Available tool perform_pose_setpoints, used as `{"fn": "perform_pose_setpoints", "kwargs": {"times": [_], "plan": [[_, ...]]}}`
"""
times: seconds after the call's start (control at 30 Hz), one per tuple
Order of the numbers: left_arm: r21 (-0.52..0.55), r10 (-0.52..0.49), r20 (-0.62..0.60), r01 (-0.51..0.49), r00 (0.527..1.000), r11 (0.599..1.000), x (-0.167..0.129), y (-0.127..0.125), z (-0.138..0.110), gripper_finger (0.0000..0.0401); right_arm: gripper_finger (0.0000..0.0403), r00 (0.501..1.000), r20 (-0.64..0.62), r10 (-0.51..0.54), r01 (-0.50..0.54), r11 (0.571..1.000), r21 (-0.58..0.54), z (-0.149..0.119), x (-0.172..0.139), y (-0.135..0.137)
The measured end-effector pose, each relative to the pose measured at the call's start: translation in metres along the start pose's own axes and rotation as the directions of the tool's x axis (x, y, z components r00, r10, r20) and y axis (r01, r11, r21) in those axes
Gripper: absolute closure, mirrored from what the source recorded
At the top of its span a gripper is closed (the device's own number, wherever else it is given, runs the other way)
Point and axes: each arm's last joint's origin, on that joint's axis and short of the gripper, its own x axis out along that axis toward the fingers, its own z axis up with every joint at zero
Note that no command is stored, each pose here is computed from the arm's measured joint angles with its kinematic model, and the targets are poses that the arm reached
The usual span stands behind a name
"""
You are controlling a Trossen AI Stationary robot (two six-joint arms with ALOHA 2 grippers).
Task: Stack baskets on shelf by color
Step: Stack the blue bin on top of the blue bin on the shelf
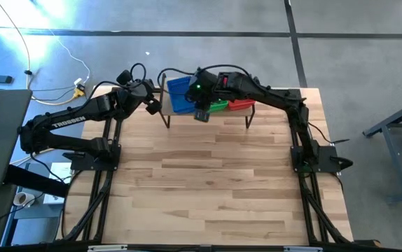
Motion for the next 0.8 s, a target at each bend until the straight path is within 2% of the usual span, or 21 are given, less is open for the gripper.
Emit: {"fn": "perform_pose_setpoints", "kwargs": {"times": [0.17, 0.33, 0.53, 0.8], "plan": [[0.003, 0.001, 0.000, -0.001, 1.000, 1.000, 0.000, 0.000, 0.000, 0.0307, 0.0295, 1.000, 0.004, 0.025, -0.023, 0.987, -0.160, 0.000, 0.000, 0.000], [0.002, 0.027, -0.006, -0.027, 1.000, 1.000, 0.000, 0.001, 0.000, 0.0307, 0.0295, 0.995, 0.013, 0.099, -0.092, 0.965, -0.245, 0.000, 0.002, 0.003], [-0.018, 0.170, -0.036, -0.171, 0.985, 0.985, -0.002, 0.006, -0.001, 0.0307, 0.0296, 0.993, -0.026, 0.118, -0.120, 0.957, -0.265, -0.004, 0.024, 0.011], [-0.049, 0.180, -0.015, -0.180, 0.984, 0.982, -0.009, 0.014, -0.002, 0.0307, 0.0296, 0.996, -0.039, 0.076, -0.084, 0.957, -0.276, -0.009, 0.042, 0.018]]}}
